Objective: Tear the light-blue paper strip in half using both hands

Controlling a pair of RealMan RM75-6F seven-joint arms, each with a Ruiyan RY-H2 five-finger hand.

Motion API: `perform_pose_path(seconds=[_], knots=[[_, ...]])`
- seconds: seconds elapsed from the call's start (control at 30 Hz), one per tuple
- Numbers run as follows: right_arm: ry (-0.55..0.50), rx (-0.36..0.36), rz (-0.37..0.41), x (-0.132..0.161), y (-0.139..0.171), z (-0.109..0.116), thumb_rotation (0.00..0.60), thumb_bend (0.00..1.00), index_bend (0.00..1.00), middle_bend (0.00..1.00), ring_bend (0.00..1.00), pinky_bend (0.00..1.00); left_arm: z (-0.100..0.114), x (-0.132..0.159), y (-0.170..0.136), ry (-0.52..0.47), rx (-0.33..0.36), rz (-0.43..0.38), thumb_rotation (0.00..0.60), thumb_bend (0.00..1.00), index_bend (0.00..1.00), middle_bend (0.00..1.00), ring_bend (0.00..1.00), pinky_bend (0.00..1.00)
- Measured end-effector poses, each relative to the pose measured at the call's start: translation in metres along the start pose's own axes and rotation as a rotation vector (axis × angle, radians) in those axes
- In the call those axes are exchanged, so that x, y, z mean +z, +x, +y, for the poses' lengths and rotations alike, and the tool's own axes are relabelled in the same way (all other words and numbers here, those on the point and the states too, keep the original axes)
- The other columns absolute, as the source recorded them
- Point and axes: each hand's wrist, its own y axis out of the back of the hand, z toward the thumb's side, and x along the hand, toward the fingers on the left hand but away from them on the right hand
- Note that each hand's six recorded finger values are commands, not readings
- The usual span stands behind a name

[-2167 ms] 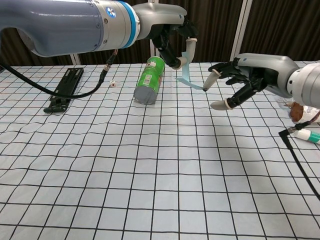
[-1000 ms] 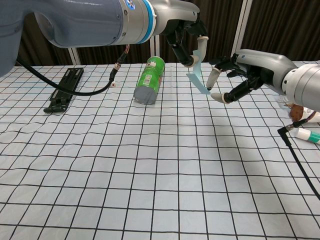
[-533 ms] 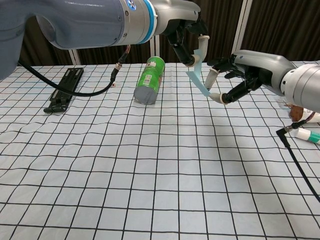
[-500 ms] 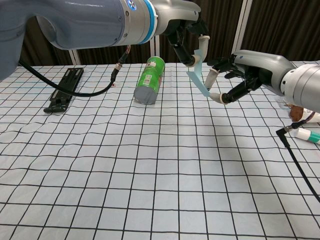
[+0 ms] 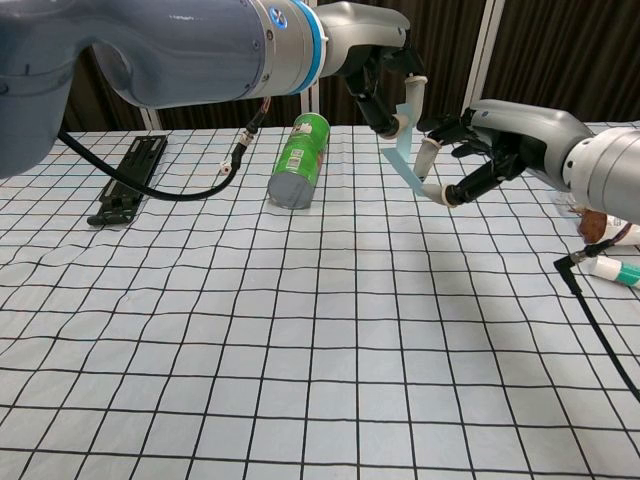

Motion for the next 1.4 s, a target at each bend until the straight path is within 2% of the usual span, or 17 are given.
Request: perform_pose_path(seconds=[0.37,0.57,0.8,1.17,1.4], knots=[[-0.011,0.009,-0.002,0.0,0.001,-0.001,0.6,0.41,0.62,0.0,0.0,0.0,-0.004,0.004,0.001,-0.007,-0.006,-0.003,0.6,0.6,0.87,0.0,0.0,0.0],[-0.02,0.013,-0.002,0.001,0.002,-0.002,0.6,0.42,0.7,0.0,0.0,0.0,-0.005,0.006,0.001,-0.004,-0.004,-0.007,0.6,0.6,0.87,0.0,0.0,0.0],[-0.016,0.016,-0.008,-0.002,0.003,-0.003,0.6,0.43,0.72,0.0,0.0,0.0,-0.004,0.007,0.0,-0.005,0.002,-0.008,0.6,0.6,0.87,0.0,0.0,0.0],[0.033,0.025,-0.063,-0.026,0.005,-0.013,0.6,0.43,0.73,0.0,0.0,0.0,0.017,0.006,-0.008,-0.012,0.04,-0.011,0.6,0.6,0.87,0.0,0.0,0.0],[0.054,0.027,-0.086,-0.037,0.008,-0.02,0.6,0.43,0.73,0.0,0.0,0.0,0.035,-0.01,-0.02,-0.012,0.075,0.015,0.6,0.6,0.87,0.0,0.0,0.0]])
